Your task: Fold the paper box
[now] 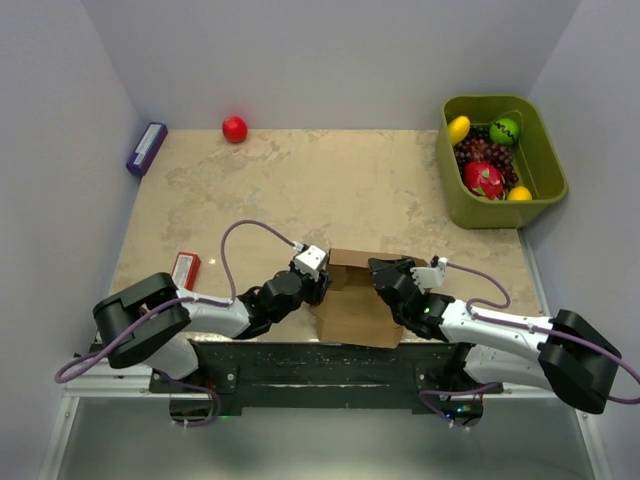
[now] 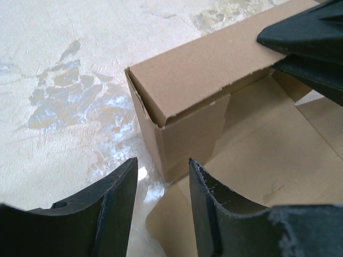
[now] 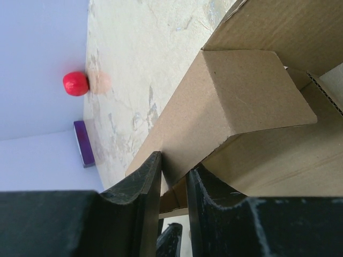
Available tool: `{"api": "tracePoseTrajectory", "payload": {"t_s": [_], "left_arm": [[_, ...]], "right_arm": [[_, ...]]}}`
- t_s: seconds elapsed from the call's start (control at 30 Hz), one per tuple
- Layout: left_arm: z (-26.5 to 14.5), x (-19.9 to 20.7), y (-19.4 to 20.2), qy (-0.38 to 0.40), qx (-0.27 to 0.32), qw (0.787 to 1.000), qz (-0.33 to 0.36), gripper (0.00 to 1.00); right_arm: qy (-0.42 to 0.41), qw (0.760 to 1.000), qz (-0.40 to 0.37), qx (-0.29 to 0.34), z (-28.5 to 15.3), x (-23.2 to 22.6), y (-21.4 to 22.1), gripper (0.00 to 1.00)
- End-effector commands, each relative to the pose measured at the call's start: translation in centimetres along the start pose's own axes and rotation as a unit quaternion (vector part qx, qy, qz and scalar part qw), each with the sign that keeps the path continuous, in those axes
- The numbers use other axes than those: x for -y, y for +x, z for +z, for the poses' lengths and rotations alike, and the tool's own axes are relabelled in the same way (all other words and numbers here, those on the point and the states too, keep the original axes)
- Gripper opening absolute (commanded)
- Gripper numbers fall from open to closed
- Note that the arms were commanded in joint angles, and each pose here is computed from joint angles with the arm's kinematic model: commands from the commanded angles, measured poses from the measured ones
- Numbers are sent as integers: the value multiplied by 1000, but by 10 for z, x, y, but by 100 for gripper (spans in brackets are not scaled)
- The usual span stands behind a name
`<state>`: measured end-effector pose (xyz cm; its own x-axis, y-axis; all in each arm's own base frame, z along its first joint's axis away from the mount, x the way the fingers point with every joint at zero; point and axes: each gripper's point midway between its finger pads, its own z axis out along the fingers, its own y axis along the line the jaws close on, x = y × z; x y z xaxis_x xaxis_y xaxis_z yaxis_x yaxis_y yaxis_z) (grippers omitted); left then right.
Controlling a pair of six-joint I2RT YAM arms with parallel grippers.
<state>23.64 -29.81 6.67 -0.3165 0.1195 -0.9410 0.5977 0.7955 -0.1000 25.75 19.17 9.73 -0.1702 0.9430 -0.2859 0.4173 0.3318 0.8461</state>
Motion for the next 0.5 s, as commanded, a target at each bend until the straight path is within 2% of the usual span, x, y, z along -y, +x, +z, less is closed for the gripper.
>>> {"api": "tracePoseTrajectory", "payload": {"t_s": [0.0, 0.47], "left_arm": [[16, 3, -33, -2, 55, 998, 11, 46], [39, 5, -21, -6, 38, 999, 25, 40]], "right_arm": [[3, 1000, -6, 5, 0, -1, -3, 25], [4, 1000, -11, -2, 1, -2, 2, 21]]}}
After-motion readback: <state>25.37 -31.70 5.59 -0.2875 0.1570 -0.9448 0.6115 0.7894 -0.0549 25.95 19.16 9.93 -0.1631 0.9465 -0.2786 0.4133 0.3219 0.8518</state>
